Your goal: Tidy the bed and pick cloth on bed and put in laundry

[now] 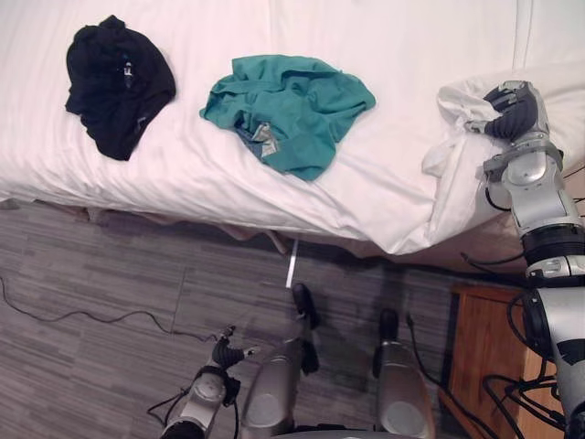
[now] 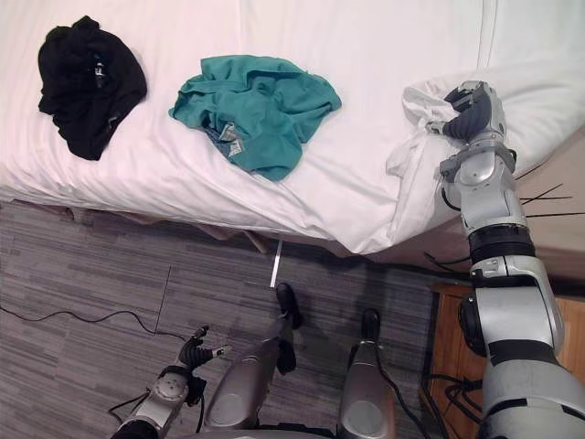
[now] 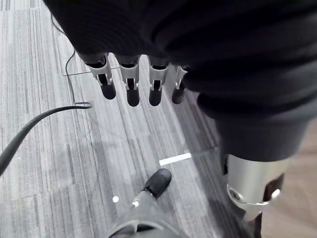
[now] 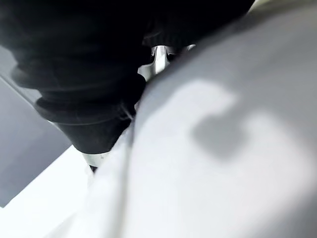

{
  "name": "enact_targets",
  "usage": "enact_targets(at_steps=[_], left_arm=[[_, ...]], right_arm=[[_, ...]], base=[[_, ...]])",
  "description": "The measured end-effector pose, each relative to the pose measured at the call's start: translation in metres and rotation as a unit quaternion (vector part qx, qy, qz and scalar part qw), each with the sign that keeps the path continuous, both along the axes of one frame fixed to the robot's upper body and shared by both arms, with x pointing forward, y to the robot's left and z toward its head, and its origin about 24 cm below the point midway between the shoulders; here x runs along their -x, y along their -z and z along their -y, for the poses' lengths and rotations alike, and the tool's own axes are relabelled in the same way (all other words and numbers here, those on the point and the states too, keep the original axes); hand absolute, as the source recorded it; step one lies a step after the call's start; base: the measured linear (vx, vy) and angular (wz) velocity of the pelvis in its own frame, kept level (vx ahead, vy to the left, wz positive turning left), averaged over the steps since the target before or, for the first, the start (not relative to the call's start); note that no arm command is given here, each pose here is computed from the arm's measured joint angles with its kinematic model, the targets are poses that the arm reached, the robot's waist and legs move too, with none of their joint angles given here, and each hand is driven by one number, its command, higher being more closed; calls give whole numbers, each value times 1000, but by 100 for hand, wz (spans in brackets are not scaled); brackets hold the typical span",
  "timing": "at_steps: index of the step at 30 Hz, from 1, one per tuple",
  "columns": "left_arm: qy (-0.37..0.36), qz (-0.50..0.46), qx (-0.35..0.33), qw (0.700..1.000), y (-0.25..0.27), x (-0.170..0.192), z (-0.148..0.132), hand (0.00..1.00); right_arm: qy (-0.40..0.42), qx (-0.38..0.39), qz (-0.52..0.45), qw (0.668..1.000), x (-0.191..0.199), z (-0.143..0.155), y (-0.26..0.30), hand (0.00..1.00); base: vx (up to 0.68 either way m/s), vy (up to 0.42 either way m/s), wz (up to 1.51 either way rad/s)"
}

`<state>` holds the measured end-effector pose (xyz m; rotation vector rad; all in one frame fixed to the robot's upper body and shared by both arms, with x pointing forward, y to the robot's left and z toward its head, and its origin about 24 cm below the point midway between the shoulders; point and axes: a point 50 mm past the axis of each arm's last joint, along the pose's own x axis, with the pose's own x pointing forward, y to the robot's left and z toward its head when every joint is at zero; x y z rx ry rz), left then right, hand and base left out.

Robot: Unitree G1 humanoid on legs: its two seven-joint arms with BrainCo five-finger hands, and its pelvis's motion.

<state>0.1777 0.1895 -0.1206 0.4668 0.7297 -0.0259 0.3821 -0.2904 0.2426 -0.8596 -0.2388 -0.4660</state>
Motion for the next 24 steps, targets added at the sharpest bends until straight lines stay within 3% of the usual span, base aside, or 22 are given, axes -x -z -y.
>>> enact_targets(at_steps=[7,13,18,19,24], left_arm=[[-1,12,1,1000,-4,-9,3,0],[-16,-27,9,999,7,11,7,0],[-32,-60,1,998,15,27,-3,0],[-29,-66,2,997,17,29,-3,0],[-30,-104,-4,994,24,41,-3,0]], right_arm=[[0,-14,21,1000,10,3,15,100],[44,-99,-35,994,64,27,114,100],[135,-204,-127,961,126,47,206,100],[148,-222,-132,955,133,49,215,0],[196,-315,-122,921,150,40,244,0]], base=[[50,-36,3],[65,-21,20],[77,-19,9],[69,-23,10],[35,-11,3]])
